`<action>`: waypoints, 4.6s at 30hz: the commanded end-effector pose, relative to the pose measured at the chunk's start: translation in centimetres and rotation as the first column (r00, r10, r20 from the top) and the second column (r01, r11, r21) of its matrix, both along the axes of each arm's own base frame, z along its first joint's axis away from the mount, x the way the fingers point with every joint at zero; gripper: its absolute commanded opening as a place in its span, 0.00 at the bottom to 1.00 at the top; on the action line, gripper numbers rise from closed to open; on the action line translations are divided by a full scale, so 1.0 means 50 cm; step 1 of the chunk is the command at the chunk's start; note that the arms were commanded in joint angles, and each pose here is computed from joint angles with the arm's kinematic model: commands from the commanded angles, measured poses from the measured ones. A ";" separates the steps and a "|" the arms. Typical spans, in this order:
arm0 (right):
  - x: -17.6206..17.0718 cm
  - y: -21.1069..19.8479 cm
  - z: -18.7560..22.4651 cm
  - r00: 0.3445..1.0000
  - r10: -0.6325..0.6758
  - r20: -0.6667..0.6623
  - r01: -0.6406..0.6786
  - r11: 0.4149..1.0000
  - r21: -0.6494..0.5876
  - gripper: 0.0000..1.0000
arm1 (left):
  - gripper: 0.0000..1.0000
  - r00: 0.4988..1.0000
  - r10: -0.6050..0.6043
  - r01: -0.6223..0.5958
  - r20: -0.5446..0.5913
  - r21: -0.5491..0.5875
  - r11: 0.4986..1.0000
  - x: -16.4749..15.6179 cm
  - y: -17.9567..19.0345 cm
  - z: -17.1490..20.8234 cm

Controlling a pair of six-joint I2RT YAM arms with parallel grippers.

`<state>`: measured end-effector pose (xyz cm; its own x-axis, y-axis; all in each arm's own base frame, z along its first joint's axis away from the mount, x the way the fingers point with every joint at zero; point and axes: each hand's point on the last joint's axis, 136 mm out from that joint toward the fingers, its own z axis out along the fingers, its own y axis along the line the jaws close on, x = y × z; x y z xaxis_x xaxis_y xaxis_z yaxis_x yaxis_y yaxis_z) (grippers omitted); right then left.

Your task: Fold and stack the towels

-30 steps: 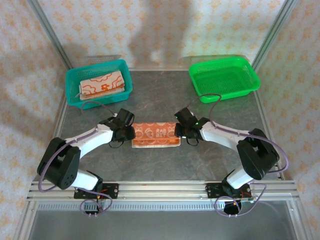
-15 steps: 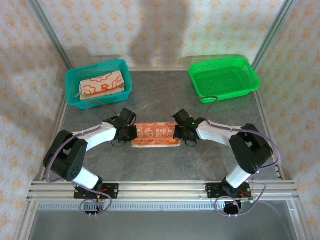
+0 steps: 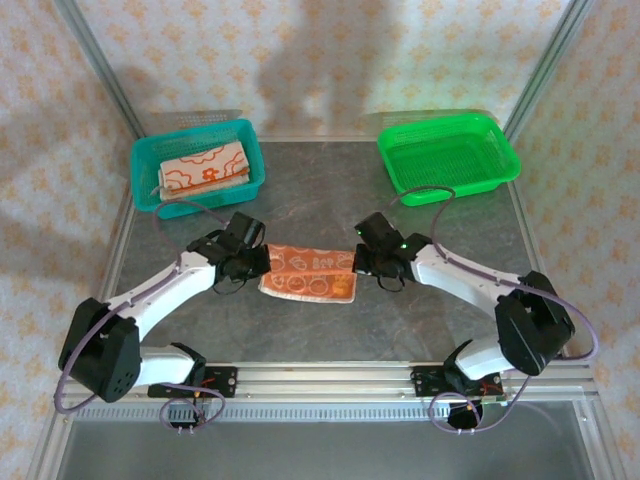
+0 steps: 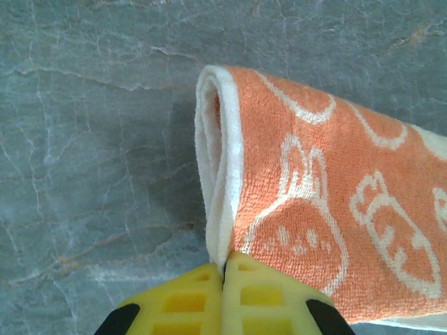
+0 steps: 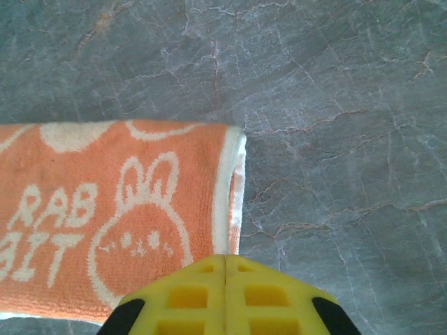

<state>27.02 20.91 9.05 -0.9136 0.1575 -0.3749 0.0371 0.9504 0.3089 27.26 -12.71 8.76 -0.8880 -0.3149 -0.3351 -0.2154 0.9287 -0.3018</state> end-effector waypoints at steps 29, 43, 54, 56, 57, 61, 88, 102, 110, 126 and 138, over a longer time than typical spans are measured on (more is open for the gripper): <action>-0.049 0.054 -0.075 0.997 0.036 -0.068 -0.035 0.999 0.019 0.00 | 0.34 0.991 0.029 -0.003 -0.131 0.199 0.980 -0.028 0.056 -0.117; -0.044 0.040 -0.035 0.999 0.034 -0.033 -0.034 0.999 -0.008 0.00 | 0.00 0.993 0.052 -0.034 -0.108 0.163 0.986 -0.043 0.057 -0.048; -0.076 0.028 0.002 0.999 0.036 -0.033 -0.035 0.999 0.035 0.00 | 0.00 0.989 0.080 -0.067 -0.122 0.111 0.992 -0.104 0.066 0.018; -0.088 0.028 0.000 0.999 0.034 -0.035 -0.032 0.999 0.041 0.00 | 0.00 0.989 0.081 -0.068 -0.124 0.107 0.992 -0.113 0.066 0.015; -0.095 0.029 -0.003 0.999 0.037 -0.037 -0.035 0.999 0.041 0.00 | 0.00 0.988 0.084 -0.071 -0.129 0.101 0.992 -0.119 0.066 0.010; -0.115 0.033 -0.029 0.997 0.038 -0.060 -0.036 0.999 0.032 0.00 | 0.00 0.985 0.088 -0.078 -0.150 0.070 0.994 -0.136 0.057 -0.015; -0.078 0.019 0.004 0.997 0.036 0.073 -0.033 0.998 -0.047 0.44 | 0.45 0.993 -0.002 0.015 -0.121 0.108 0.994 -0.059 0.018 -0.093; -0.059 0.017 0.041 0.991 0.017 0.130 -0.011 0.999 -0.046 0.58 | 0.11 0.968 -0.005 0.032 -0.252 0.107 0.994 -0.089 0.007 -0.206; -0.023 0.025 0.110 0.978 0.022 0.205 -0.011 0.998 -0.055 0.81 | 0.00 0.985 0.006 0.021 -0.172 0.156 0.988 -0.039 0.013 -0.099; 0.078 0.015 0.154 0.976 0.029 0.217 -0.011 0.997 -0.083 0.99 | 0.00 0.999 -0.030 0.021 0.040 0.215 0.976 0.285 -0.024 0.190; 0.129 0.009 0.151 0.985 0.036 0.170 -0.020 0.996 -0.092 0.99 | 0.00 0.991 0.004 -0.030 0.134 0.193 0.981 0.523 0.003 0.232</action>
